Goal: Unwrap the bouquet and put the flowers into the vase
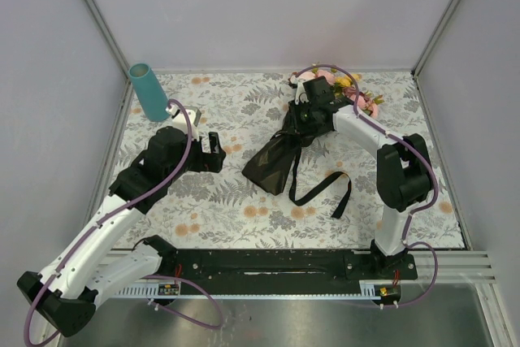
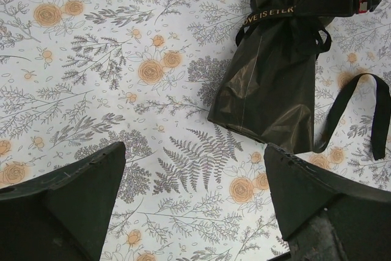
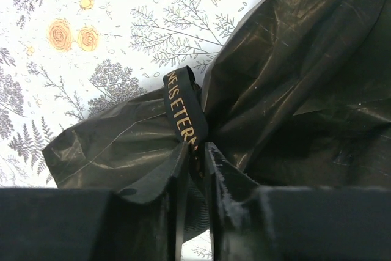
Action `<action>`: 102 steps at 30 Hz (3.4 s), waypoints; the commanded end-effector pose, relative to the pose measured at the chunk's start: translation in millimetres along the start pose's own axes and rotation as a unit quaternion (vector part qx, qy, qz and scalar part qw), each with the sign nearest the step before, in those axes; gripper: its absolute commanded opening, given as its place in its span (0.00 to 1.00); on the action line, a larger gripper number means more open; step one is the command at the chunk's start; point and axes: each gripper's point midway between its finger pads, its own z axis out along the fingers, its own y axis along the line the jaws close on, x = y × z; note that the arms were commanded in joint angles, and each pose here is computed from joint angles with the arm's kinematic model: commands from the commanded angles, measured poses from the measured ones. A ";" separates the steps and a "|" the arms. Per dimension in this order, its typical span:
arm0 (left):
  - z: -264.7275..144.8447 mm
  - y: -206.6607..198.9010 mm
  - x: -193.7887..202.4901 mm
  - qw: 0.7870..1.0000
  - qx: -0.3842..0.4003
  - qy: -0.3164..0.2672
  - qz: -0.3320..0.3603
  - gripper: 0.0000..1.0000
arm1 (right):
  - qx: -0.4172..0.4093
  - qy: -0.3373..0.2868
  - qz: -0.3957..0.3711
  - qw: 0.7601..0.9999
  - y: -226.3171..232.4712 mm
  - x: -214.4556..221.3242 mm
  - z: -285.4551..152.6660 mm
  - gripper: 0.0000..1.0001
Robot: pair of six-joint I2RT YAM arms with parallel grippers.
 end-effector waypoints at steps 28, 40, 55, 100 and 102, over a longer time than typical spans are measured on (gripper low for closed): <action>4.2 2.3 -10.8 0.999 -0.012 -0.028 -0.014 0.99 | -0.220 -0.221 0.080 0.947 121.8 -80.2 -104.1 0.00; 10.7 -4.4 -1.2 1.000 0.000 -0.005 -0.028 0.97 | -0.063 -0.080 0.001 0.995 73.8 -12.1 -65.5 0.38; 61.0 -86.6 49.8 0.964 0.186 0.111 -0.157 0.75 | -0.029 -0.079 -0.061 0.995 9.3 -39.8 -63.9 0.32; 145.9 -69.4 195.0 0.961 0.039 0.253 -0.103 0.42 | -0.020 -0.030 -0.028 0.999 -3.5 -6.4 -51.9 0.05; 145.7 -68.9 196.9 0.960 0.036 0.256 -0.106 0.42 | -0.021 -0.031 -0.025 0.999 -2.7 -5.8 -53.3 0.02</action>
